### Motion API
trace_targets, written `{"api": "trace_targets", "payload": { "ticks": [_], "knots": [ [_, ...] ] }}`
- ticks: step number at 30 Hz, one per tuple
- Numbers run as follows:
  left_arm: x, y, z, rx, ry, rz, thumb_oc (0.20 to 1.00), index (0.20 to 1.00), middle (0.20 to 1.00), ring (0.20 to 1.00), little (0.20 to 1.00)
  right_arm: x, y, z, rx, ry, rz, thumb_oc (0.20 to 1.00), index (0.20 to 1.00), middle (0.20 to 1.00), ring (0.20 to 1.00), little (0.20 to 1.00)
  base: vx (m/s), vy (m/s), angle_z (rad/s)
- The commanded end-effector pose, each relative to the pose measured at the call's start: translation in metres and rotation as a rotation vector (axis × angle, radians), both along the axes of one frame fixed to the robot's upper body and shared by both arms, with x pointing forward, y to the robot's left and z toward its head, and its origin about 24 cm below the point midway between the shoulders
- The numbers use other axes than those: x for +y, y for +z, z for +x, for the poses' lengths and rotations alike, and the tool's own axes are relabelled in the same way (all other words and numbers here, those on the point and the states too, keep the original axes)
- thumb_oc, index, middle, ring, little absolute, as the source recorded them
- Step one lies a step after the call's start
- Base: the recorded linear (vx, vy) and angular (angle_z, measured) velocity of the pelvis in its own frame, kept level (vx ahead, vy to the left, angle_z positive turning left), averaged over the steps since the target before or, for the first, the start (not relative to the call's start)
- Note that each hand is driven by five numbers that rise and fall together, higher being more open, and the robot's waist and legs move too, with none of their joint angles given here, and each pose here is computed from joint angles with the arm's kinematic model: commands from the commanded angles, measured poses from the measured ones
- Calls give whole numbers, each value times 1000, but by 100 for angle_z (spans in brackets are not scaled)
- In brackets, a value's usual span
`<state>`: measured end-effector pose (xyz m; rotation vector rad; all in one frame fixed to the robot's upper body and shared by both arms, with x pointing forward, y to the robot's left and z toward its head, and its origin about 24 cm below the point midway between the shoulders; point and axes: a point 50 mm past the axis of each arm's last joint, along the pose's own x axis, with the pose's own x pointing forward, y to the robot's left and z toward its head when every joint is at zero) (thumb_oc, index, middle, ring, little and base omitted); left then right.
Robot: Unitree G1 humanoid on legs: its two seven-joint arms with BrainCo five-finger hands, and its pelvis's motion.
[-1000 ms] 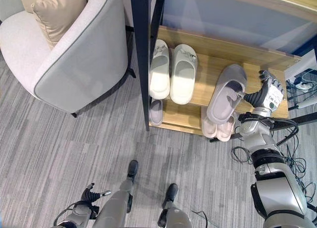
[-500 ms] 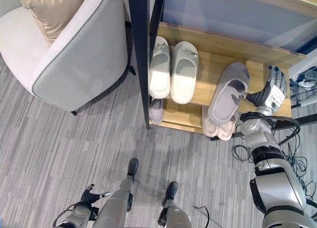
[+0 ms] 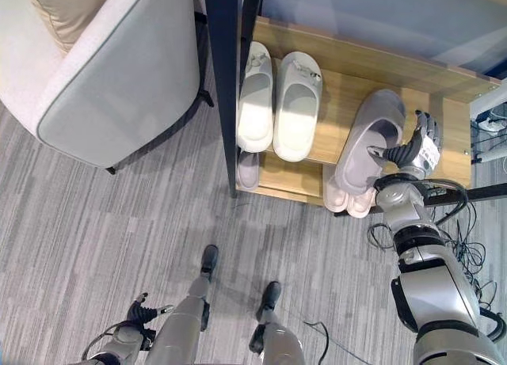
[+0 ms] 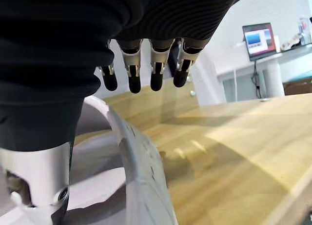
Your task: Arrange the slippers neatly on the shoe rack.
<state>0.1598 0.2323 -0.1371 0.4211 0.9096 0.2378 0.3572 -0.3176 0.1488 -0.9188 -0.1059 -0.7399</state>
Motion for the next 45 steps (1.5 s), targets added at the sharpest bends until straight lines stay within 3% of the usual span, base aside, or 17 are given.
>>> {"api": "trace_targets", "payload": {
  "ticks": [1,12,14,15,16,29,35,39,42,45],
  "knots": [
    [-4,-4,-4,38,29,11,1000,1000,1000,1000,1000,1,17,7,-25,1,-11,1000,1000,1000,1000,1000,0,0,0],
    [-3,-2,1,24,20,21,1000,1000,1000,1000,1000,-1,27,11,-25,-31,-45,1000,1000,1000,1000,1000,6,-1,0],
    [-3,-2,1,23,20,20,1000,1000,1000,1000,1000,-1,25,12,2,-43,-68,479,479,479,479,479,0,0,0],
    [-4,-2,1,24,18,19,1000,1000,1000,1000,1000,-2,22,11,25,-51,-84,256,256,256,256,256,0,0,0],
    [-4,-2,1,24,15,21,1000,1000,1000,1000,1000,-2,21,11,34,-54,-95,200,200,200,200,200,0,0,0],
    [-10,-1,8,13,17,3,1000,1000,1000,1000,1000,-10,30,7,41,-159,-279,200,200,200,200,200,0,0,0],
    [-13,1,12,-3,36,-12,1000,1000,1000,1000,1000,18,53,0,-242,-52,-298,200,200,200,200,200,-1,3,-2],
    [-14,-2,5,10,38,-18,1000,1000,1000,1000,1000,31,28,-15,-271,24,-265,200,200,200,200,200,13,-8,-1],
    [-14,-7,-7,37,45,-27,1000,1000,1000,1000,1000,49,-22,-41,-239,126,-98,200,200,200,200,200,43,-48,-7],
    [-14,-9,-12,51,53,-27,1000,1000,1000,1000,1000,49,-33,-47,-218,137,-63,200,200,200,200,200,21,-14,-11]
  ]
}}
